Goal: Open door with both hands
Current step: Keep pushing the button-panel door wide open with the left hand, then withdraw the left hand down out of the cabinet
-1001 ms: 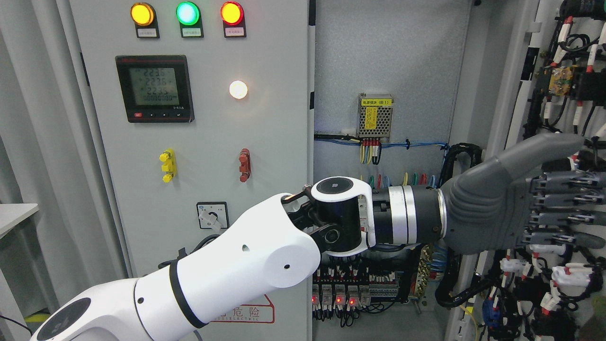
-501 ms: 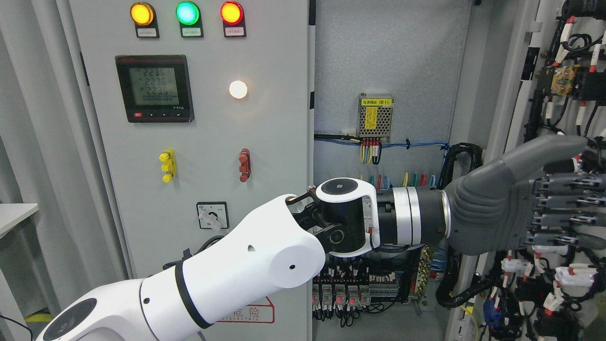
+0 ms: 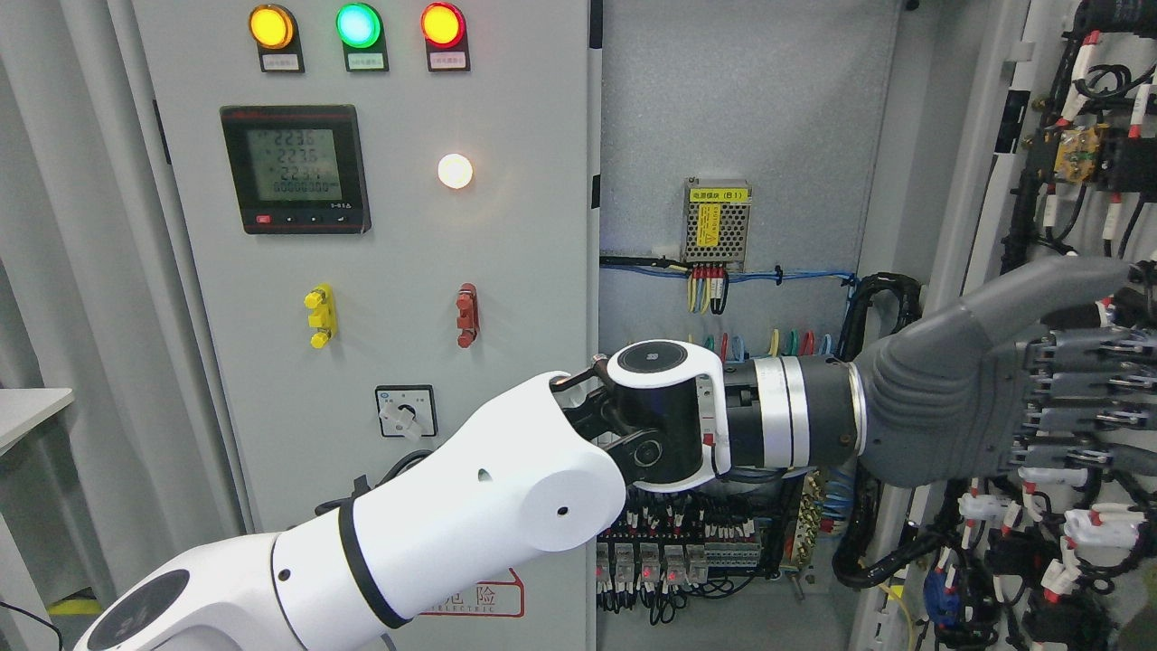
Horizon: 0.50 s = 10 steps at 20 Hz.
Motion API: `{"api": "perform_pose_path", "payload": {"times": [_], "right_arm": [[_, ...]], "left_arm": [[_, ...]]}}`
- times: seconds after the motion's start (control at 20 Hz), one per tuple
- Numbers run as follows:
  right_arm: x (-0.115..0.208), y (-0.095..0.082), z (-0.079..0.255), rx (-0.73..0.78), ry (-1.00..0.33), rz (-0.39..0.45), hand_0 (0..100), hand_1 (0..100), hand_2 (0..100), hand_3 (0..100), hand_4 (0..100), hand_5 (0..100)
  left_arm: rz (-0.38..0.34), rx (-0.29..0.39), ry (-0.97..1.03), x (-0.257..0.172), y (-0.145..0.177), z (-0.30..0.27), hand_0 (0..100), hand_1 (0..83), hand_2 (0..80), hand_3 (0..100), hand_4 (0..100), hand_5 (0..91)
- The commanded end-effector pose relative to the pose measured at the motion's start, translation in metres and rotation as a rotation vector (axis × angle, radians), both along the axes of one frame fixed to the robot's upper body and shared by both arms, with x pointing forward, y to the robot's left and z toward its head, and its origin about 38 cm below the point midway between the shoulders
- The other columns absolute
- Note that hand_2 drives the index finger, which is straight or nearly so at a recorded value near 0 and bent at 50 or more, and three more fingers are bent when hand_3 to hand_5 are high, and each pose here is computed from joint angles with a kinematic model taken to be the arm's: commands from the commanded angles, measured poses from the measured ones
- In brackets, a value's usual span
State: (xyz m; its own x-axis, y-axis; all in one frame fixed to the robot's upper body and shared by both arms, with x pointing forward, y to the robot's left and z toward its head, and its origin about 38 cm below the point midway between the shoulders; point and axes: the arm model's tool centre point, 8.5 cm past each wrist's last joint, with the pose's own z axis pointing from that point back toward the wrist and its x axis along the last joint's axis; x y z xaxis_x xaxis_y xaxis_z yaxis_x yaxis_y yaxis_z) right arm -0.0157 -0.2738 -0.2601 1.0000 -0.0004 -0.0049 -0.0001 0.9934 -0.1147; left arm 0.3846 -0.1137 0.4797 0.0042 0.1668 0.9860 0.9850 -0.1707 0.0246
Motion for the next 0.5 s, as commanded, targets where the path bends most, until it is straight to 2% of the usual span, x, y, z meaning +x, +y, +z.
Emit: {"api": "perform_pose_path", "payload": {"times": [0.0, 0.2, 0.45], "right_arm": [[-0.003, -0.003, 0.0, -0.005, 0.004, 0.0, 22, 0, 0, 0, 0, 0], [-0.004, -0.003, 0.0, -0.005, 0.006, 0.0, 22, 0, 0, 0, 0, 0], [-0.003, -0.007, 0.001, -0.011, 0.004, 0.0, 22, 0, 0, 0, 0, 0]], "left_arm": [[-0.058, -0.062, -0.038, -0.025, 0.001, 0.025, 29, 0.0, 2.8, 3, 3, 0.0], [-0.007, -0.065, -0.067, -0.02, 0.027, 0.029, 29, 0.0, 2.8, 3, 3, 0.0], [0.072, -0.081, -0.107, -0.007, 0.076, 0.04, 29, 0.0, 2.8, 3, 3, 0.0]]}}
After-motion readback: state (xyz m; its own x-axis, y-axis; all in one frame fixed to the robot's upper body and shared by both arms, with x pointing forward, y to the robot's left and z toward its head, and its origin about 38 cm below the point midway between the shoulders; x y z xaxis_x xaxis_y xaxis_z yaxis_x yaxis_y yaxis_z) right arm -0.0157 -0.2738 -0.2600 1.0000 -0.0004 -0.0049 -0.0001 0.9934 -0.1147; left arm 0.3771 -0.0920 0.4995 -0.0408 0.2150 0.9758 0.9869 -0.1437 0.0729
